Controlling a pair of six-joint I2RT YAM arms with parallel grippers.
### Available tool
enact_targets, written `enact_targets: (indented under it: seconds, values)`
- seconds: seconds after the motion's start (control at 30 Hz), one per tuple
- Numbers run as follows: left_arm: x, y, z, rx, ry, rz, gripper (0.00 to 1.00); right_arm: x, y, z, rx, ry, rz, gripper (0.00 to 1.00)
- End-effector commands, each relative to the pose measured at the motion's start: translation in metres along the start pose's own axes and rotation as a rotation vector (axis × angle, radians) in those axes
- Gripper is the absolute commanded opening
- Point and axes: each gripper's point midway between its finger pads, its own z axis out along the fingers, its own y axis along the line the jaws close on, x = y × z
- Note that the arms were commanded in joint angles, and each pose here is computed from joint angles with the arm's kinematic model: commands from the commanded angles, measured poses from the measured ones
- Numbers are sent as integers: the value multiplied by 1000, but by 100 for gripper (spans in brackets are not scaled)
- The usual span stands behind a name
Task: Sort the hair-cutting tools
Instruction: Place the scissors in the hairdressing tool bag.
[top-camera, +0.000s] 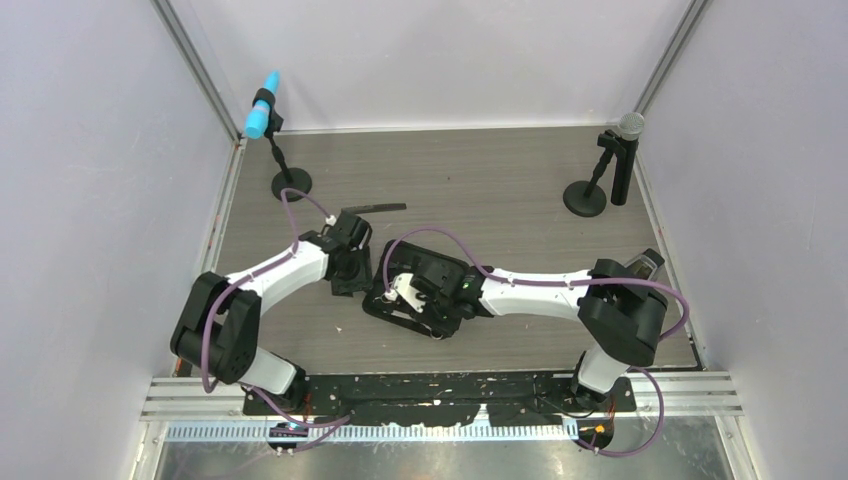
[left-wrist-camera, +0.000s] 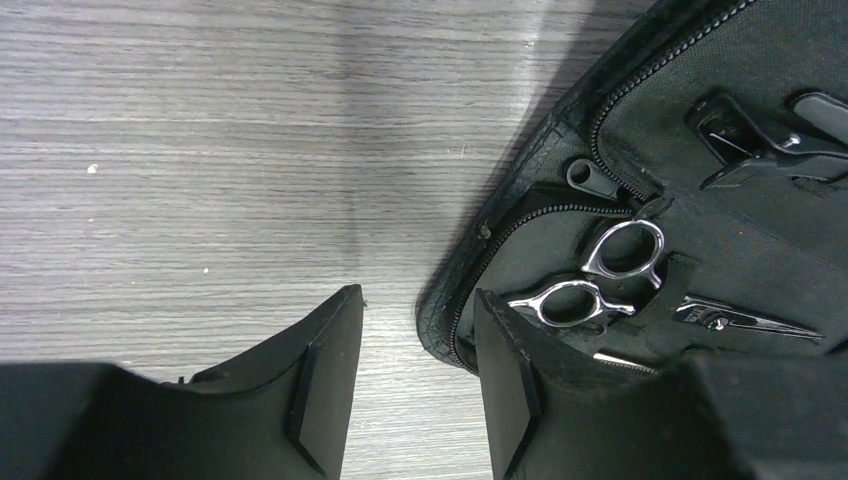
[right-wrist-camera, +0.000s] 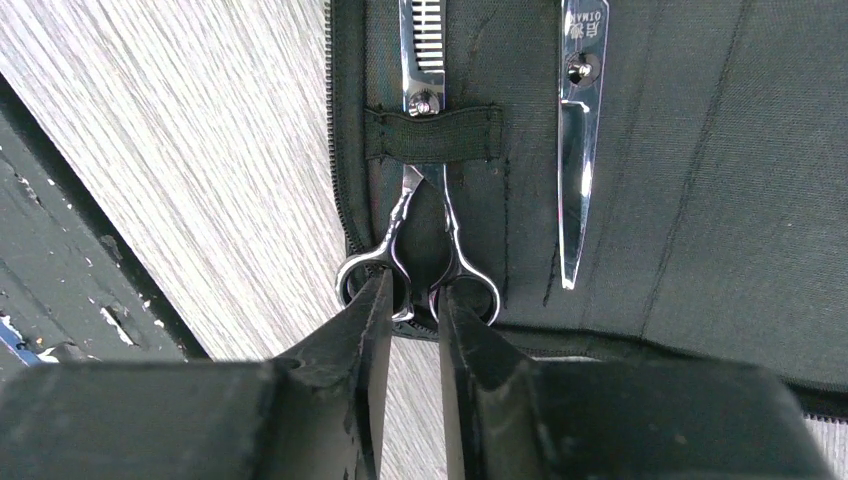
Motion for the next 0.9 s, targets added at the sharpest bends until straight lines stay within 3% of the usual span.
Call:
enact_targets:
  seconds: [0.0, 0.17, 0.63, 0.87]
  values:
    - [-13, -11, 0, 44, -25, 5, 47, -1, -1, -4, 6, 23, 3, 23]
    - [-14, -15, 1, 55, -15, 18, 46, -4, -2, -7, 13, 15, -2, 18]
    - [-19, -10, 9, 17, -3, 31, 39, 11, -14, -23, 90, 87, -38, 17]
    - [-11, -28, 2, 136, 19, 25, 43, 1, -10, -21, 80, 65, -37, 18]
